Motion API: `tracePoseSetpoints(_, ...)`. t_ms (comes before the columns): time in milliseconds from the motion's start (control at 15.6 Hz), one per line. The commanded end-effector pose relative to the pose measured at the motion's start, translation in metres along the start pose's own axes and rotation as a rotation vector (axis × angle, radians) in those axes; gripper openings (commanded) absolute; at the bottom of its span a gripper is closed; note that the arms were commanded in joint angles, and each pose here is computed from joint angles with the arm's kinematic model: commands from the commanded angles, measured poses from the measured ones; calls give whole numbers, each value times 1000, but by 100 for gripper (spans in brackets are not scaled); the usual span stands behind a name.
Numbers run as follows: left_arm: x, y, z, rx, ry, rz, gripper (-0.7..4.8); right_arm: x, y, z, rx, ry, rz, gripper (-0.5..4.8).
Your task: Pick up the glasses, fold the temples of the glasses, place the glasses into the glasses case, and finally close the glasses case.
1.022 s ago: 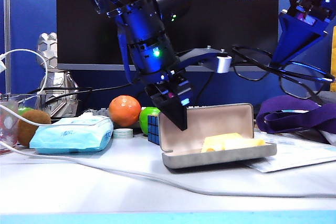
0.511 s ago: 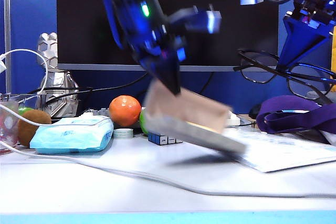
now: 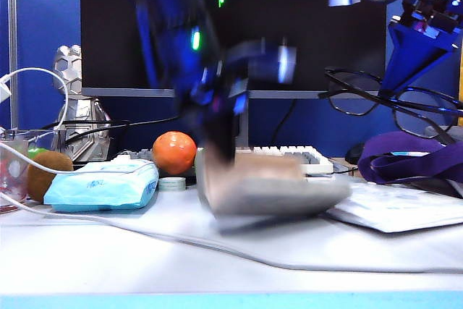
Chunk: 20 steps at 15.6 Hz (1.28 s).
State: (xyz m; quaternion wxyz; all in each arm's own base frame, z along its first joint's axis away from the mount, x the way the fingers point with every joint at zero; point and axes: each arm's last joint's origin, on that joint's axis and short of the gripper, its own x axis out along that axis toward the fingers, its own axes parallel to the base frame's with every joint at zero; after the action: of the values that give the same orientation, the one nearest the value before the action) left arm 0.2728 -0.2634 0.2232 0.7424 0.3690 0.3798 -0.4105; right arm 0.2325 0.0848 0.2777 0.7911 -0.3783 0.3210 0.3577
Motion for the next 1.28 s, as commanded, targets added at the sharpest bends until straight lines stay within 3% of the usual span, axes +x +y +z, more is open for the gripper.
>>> tracePoseSetpoints(64, -1, -5, 2, -26, -24, -75, 225, -2, -1, 3, -2, -20, -13, -5)
tracePoseSetpoints(256, -13, -4, 3, -98, -47, -53, 224, -2, -2, 4, -3, -27, -20, -5)
tracePoseSetpoints(447, -43, 0, 8, -155, -131, -5, 210, -2, -4, 6, -37, -53, -46, -5)
tracePoseSetpoints(511, -54, 3, 7, -211, -134, 69, 201, -2, -5, 7, -67, -66, -43, -5)
tracePoseSetpoints(639, -69, 10, 4, -341, -116, 255, 110, -1, -5, 10, -146, -127, -22, -5)
tracePoseSetpoints(703, -72, 14, 2, -370, -115, 285, 111, 1, -6, 13, -208, -162, -28, -5)
tracePoseSetpoints(1086, -74, 45, -22, -483, -70, 271, 110, 50, 16, 45, -547, -240, 31, -5)
tracePoseSetpoints(1278, -75, 56, -29, -531, -80, 244, 110, 70, 28, 62, -639, -266, 2, -5)
